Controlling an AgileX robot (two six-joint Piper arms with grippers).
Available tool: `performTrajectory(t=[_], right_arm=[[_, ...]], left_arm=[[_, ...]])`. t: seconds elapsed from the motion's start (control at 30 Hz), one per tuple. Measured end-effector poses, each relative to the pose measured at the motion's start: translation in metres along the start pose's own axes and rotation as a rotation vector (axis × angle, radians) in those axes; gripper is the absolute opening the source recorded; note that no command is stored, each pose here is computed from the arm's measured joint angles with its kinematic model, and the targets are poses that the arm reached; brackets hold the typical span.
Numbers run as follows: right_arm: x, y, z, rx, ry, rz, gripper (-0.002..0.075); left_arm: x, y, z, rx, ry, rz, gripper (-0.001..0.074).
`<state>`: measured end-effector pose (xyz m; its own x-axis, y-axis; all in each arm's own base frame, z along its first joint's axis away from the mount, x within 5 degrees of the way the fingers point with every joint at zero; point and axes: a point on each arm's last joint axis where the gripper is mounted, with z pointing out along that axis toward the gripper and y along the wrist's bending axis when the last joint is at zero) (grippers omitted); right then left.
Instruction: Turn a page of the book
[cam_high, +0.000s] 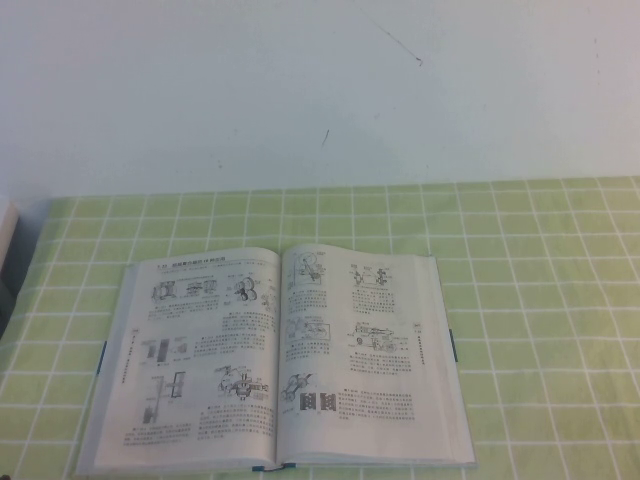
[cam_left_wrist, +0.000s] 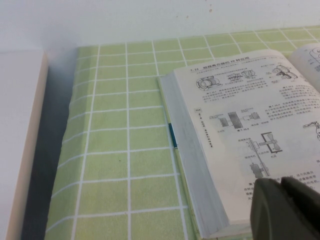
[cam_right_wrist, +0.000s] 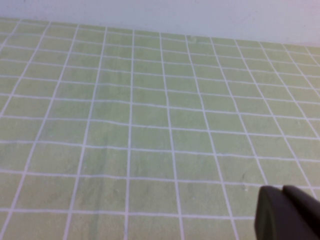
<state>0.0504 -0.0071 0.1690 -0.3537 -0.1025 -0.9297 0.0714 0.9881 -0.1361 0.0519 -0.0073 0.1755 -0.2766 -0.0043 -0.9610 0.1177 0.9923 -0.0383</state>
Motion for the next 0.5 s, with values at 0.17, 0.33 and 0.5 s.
performTrajectory(t=[0.17,0.33,0.5], right_arm=[[0.0,0.0,0.0,0.0,0.0,0.0,-0.0003],[0.0,0.0,0.0,0.0,0.0,0.0,-0.0003],[0.0,0.0,0.0,0.0,0.0,0.0,-0.0003]], left_arm=[[0.0,0.0,0.0,0.0,0.0,0.0,-0.0004],[0.0,0.0,0.0,0.0,0.0,0.0,-0.0004],[0.0,-0.0004,0.0,0.004,0.0,-0.011,-0.0004]])
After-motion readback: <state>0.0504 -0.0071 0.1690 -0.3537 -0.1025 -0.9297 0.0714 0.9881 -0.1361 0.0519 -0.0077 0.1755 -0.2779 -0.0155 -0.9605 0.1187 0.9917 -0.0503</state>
